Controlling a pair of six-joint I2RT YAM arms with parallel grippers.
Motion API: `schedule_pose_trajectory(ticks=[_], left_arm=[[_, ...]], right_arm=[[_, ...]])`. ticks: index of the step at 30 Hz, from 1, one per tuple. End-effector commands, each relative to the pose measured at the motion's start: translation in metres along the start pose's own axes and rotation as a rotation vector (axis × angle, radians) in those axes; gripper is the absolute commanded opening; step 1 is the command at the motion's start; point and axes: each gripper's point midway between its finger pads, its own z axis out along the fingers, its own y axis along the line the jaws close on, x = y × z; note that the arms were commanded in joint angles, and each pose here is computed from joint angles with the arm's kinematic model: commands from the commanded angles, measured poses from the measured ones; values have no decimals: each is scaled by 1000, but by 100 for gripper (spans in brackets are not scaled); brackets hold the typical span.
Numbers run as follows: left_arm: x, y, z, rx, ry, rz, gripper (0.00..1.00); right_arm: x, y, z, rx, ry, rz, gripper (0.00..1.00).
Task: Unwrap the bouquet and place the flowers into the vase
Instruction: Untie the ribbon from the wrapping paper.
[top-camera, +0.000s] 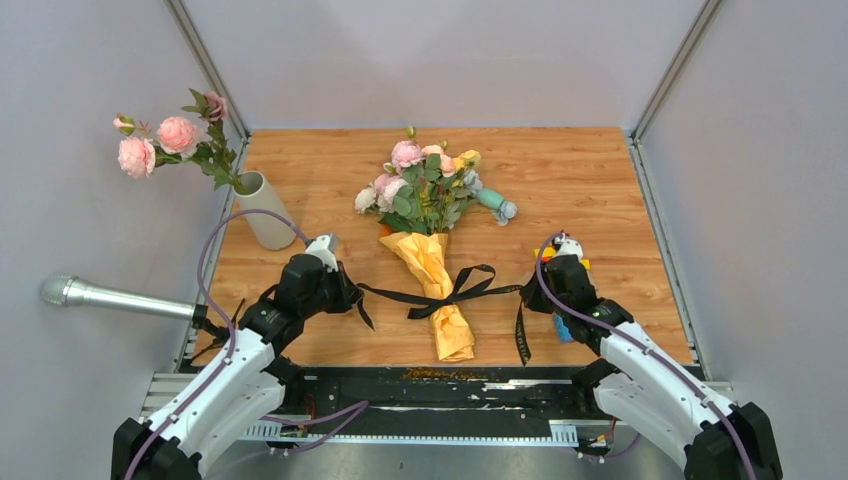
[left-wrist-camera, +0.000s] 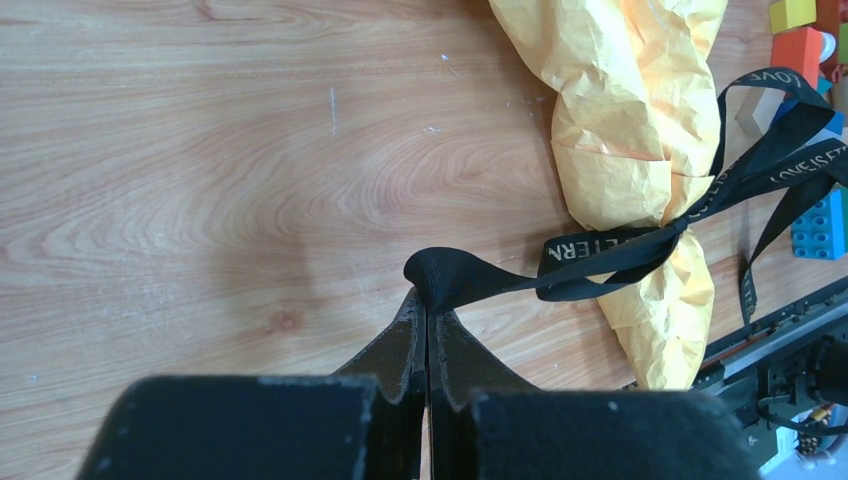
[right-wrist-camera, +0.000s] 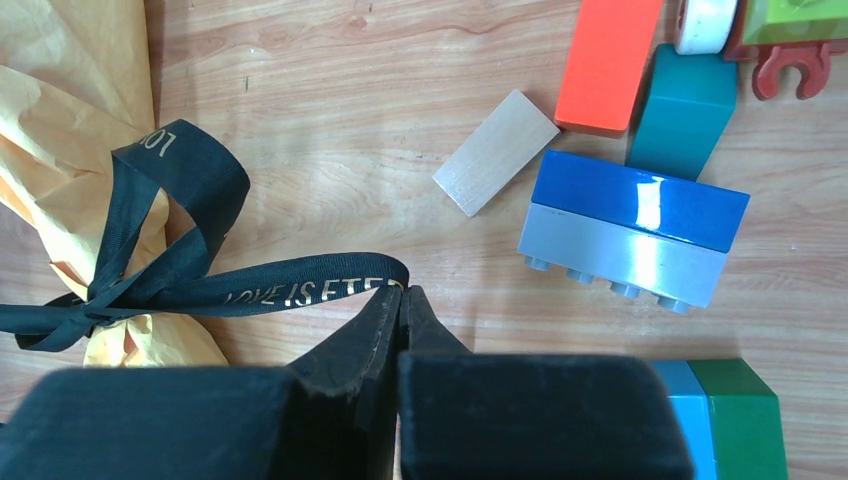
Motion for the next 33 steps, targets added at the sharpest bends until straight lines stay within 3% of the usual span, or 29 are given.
schedule_pose_trajectory(ticks=[1,21,33], left_arm=[[-20,-2,-4,2,-76,26,0],[-35,18,-19,-73,-167,-36,0],[-41,26,-24,-93,-175,-48,0]], right_arm=[[-10,-3,-6,8,-33,-7,0],[-53,-13,-21,55,-126,30,0],[-58,-35,-25,108,-139,62,0]])
